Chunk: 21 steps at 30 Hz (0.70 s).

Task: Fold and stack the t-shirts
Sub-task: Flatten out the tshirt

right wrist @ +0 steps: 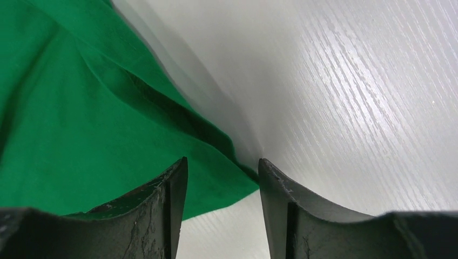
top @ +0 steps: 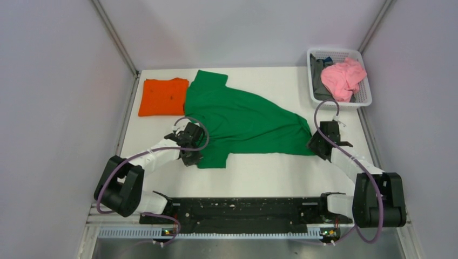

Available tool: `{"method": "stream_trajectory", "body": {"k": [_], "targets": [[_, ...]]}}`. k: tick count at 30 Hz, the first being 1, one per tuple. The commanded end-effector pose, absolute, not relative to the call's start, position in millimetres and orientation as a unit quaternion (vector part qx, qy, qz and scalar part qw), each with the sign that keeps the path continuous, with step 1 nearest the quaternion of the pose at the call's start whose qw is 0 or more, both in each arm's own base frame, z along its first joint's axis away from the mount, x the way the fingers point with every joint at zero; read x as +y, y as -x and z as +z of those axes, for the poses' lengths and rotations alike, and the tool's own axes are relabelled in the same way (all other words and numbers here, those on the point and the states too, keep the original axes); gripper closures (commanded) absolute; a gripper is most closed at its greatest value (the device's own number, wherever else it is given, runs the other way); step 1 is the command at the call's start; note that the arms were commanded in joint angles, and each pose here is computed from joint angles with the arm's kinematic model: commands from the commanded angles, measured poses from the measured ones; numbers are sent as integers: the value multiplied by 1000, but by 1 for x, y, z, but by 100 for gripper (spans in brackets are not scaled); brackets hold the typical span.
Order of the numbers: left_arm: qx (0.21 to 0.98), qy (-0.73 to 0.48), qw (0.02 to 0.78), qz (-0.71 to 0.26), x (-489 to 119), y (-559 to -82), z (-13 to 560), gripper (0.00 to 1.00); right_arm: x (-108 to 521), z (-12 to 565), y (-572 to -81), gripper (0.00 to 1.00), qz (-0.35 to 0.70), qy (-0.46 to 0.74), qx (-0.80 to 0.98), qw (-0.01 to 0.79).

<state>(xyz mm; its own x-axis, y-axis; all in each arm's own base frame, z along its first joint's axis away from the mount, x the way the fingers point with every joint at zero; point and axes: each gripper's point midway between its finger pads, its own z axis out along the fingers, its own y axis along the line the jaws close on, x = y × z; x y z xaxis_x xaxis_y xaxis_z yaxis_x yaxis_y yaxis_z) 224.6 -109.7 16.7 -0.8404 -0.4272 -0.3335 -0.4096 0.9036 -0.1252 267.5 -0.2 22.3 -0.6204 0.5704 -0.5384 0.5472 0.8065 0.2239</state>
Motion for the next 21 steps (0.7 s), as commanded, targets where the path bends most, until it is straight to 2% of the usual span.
{"method": "stream_trajectory", "body": {"k": [1,11,13,15,18,21], "targets": [[961,219,167,-14,-106,-215,5,100,1,9,-268,51,13,-315,903,291],[958,229,175,-12,-103,-215,12,100,12,17,-268,78,24,-296,908,295],[956,230,180,-12,-102,-216,15,100,12,18,-267,86,24,-295,908,296],[956,231,182,-13,-102,-216,18,100,14,18,-267,99,26,-291,910,295],[952,233,196,-19,-101,-218,31,100,18,30,-269,100,37,-277,911,304],[937,244,248,-31,-97,-230,69,100,22,66,-277,100,59,-258,901,344]]}}
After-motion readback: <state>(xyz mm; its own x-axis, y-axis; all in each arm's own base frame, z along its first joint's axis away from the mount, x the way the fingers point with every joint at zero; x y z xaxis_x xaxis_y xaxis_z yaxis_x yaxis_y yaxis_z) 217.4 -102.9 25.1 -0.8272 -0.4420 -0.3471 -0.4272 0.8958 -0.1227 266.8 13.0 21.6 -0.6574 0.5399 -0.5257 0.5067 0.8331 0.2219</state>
